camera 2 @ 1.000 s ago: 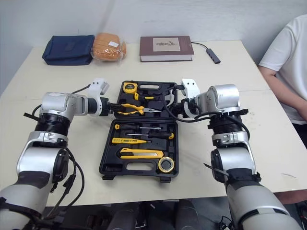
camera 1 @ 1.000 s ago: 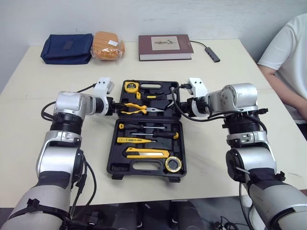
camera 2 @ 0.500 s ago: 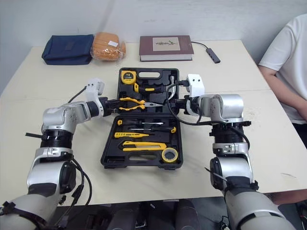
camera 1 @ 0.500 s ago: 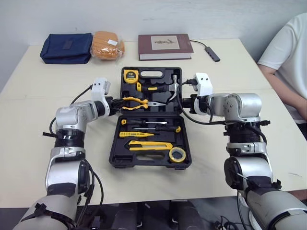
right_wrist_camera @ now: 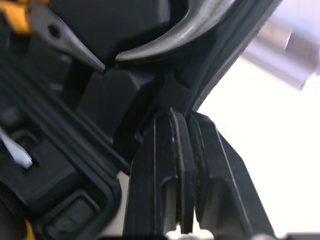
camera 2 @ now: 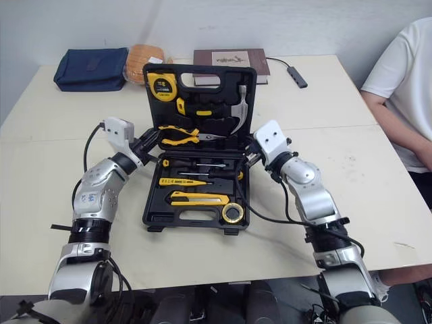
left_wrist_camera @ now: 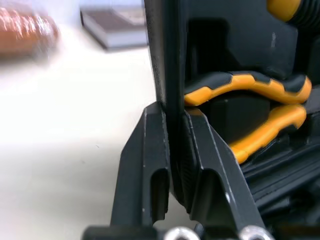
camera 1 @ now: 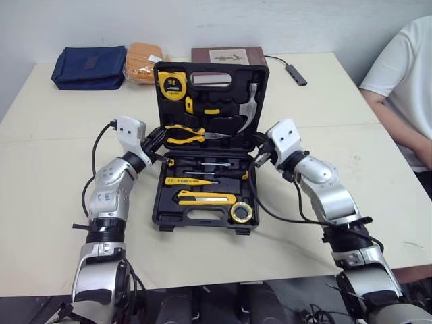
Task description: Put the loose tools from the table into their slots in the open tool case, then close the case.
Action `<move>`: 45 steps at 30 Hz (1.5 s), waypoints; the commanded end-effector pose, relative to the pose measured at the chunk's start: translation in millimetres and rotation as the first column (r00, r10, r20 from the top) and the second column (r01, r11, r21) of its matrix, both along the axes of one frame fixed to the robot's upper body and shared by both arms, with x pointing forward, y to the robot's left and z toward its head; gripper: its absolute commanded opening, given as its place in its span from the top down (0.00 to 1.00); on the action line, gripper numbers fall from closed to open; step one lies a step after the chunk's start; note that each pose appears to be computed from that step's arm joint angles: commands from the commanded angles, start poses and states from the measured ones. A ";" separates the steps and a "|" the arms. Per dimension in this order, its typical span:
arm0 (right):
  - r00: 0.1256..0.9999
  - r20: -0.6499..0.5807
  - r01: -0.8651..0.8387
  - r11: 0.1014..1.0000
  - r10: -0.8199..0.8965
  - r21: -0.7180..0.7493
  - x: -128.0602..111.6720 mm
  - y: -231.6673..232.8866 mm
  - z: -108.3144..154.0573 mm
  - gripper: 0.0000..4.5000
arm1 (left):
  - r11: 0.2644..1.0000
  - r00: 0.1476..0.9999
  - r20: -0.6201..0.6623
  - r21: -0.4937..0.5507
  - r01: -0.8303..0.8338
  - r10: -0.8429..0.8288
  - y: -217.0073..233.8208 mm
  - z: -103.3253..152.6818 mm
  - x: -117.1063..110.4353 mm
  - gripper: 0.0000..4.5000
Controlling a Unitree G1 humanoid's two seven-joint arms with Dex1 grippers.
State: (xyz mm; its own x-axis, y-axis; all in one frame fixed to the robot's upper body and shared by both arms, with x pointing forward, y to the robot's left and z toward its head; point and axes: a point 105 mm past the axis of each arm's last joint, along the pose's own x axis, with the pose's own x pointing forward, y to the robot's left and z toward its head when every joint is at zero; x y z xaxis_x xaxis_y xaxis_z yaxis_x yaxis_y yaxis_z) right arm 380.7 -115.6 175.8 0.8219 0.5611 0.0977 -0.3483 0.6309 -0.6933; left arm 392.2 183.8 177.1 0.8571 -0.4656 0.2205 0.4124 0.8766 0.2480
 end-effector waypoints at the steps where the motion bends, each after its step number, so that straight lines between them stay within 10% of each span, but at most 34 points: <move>1: 0.977 0.203 0.116 0.966 -0.069 -0.231 -6.6 -42.9 -9.9 1.00 | 0.984 0.968 0.239 0.140 -0.111 0.075 30.9 38.5 -22.9 0.98; 14: 0.963 0.259 0.040 0.904 0.080 -0.427 -35.3 -48.3 -64.9 1.00 | 0.952 0.976 0.209 0.285 -0.114 0.054 40.2 3.1 -47.3 0.98; 18: 0.955 0.251 -0.061 0.931 0.159 -0.359 -54.3 -40.5 -62.8 1.00 | 0.953 0.989 0.134 0.302 0.019 -0.063 29.1 -14.0 -62.2 0.63; 24: 0.986 0.137 -0.048 0.941 0.099 -0.335 -83.7 -75.7 -61.1 0.40 | 0.972 0.979 -0.127 0.190 -0.137 0.162 106.0 -40.6 -98.6 0.01; 28: 0.998 -0.016 0.055 0.979 -0.059 -0.194 -104.6 -117.5 -64.0 0.03 | 0.975 0.923 -0.312 0.076 -0.211 0.224 144.8 -54.2 -118.9 0.00; 42: 0.907 -0.408 -0.077 0.993 0.106 0.087 -155.6 -111.1 -62.2 0.03 | 0.993 0.975 -0.207 0.067 0.098 -0.082 66.9 -3.8 -52.2 0.00; 45: 0.850 -0.490 -0.157 0.980 0.196 0.119 -167.0 -94.8 -69.1 0.23 | 0.980 0.961 -0.212 0.053 0.191 -0.176 48.7 -0.4 -33.2 0.19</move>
State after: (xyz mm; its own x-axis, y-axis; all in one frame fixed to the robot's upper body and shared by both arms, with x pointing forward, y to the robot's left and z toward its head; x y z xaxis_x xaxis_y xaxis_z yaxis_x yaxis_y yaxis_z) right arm 216.8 -221.4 97.6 0.7018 0.6611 -0.2653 -0.7081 0.6065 -0.3617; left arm 357.0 236.0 174.2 0.7986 -0.6018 0.0107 0.5907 0.7871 0.1779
